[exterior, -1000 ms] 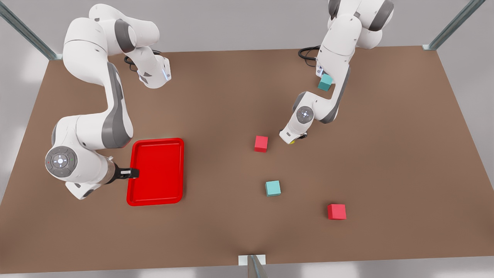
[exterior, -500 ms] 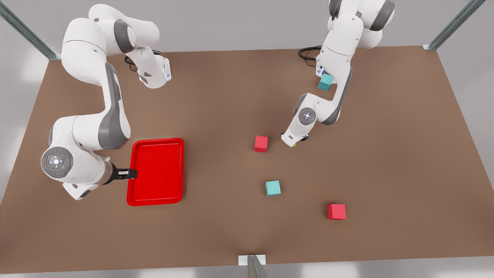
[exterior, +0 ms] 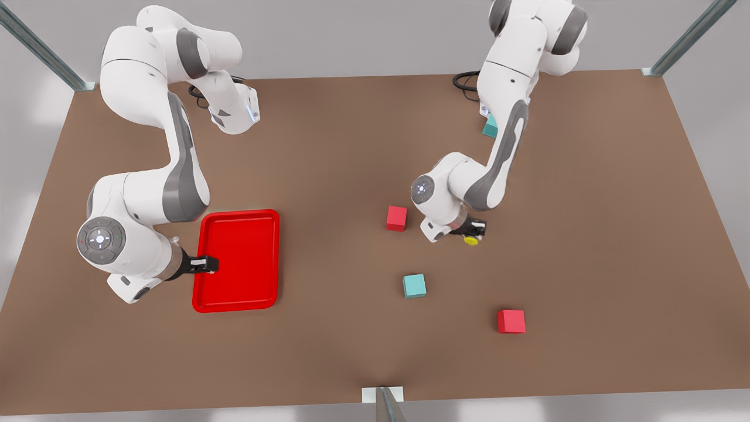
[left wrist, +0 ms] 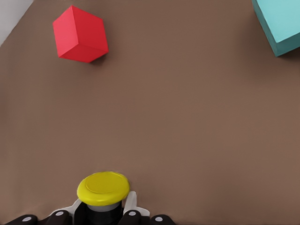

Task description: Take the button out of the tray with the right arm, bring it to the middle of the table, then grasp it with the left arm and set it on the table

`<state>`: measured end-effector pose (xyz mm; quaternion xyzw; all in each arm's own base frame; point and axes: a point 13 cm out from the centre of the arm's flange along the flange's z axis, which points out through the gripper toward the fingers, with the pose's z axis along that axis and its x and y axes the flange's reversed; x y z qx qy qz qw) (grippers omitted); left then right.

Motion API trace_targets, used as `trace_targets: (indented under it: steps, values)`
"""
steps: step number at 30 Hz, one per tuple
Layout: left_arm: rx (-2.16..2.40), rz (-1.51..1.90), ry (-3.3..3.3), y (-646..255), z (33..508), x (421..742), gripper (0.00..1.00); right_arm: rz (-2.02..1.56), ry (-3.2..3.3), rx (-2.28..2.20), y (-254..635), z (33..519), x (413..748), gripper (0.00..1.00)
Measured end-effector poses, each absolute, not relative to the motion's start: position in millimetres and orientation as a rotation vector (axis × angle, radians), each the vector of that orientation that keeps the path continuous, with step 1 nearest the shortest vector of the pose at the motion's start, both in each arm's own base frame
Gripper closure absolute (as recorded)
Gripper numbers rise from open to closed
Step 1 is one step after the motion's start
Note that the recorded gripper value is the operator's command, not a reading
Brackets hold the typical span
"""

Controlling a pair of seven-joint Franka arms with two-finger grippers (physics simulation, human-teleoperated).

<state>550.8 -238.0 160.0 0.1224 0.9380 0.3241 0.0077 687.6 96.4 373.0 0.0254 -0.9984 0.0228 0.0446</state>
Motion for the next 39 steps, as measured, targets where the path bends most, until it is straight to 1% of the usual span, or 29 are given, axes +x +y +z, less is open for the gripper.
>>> trace_targets:
  steps: [1, 3, 4, 6, 9, 12, 19, 32, 33, 34, 36, 37, 39]
  values:
    - [0.302, 1.110, 2.888, -234.6, 162.6, 557.2, 0.58, 0.070, -3.051, 0.077, 96.2, 372.9, 687.8, 0.00]
    - [0.120, 1.307, 2.769, -213.7, 152.9, 570.4, 0.58, 0.070, -3.052, 0.077, 96.3, 372.8, 688.1, 0.00]
    - [0.005, 1.363, 2.693, -203.7, 155.4, 583.3, 0.58, 0.070, -3.053, 0.077, 96.5, 372.8, 688.3, 0.00]
    - [-0.233, 1.392, 2.539, -189.1, 175.4, 607.3, 0.58, 0.069, -3.054, 0.078, 96.8, 372.8, 688.4, 0.00]
    - [-0.501, 1.421, 2.320, -162.8, 176.2, 617.9, 0.58, 0.069, -3.054, 0.078, 97.1, 372.5, 688.6, 0.00]
    - [-0.704, 1.387, 2.123, -149.2, 170.2, 618.4, 0.58, 0.070, -3.055, 0.082, 99.0, 372.8, 688.4, 0.00]
    - [-1.014, 1.252, 1.762, -130.8, 135.5, 606.5, 0.57, 0.070, -3.055, 0.089, 102.6, 373.0, 688.0, 0.00]
    - [-1.160, 0.988, 1.372, -109.6, 59.1, 599.8, 0.56, 0.070, -3.057, 0.121, 117.1, 374.9, 685.5, 0.00]
    - [-1.168, 0.969, 1.354, -108.9, 57.0, 599.9, 0.49, 0.070, -3.056, 0.122, 117.3, 374.5, 685.4, 0.00]
    - [-1.178, 0.950, 1.335, -108.4, 56.1, 600.3, 0.45, 0.071, -3.056, 0.122, 117.3, 374.6, 685.4, 0.00]
    - [-1.199, 0.912, 1.303, -108.1, 54.8, 601.5, 0.20, 0.071, -3.056, 0.122, 117.3, 374.3, 685.4, 0.00]
    - [-1.209, 0.893, 1.290, -108.4, 54.2, 602.2, 0.00, 0.071, -3.055, 0.122, 117.2, 374.1, 685.4, 0.00]
    - [-1.229, 0.858, 1.264, -108.7, 53.2, 603.3, 0.00, 0.071, -3.055, 0.122, 117.2, 374.0, 685.4, 0.00]
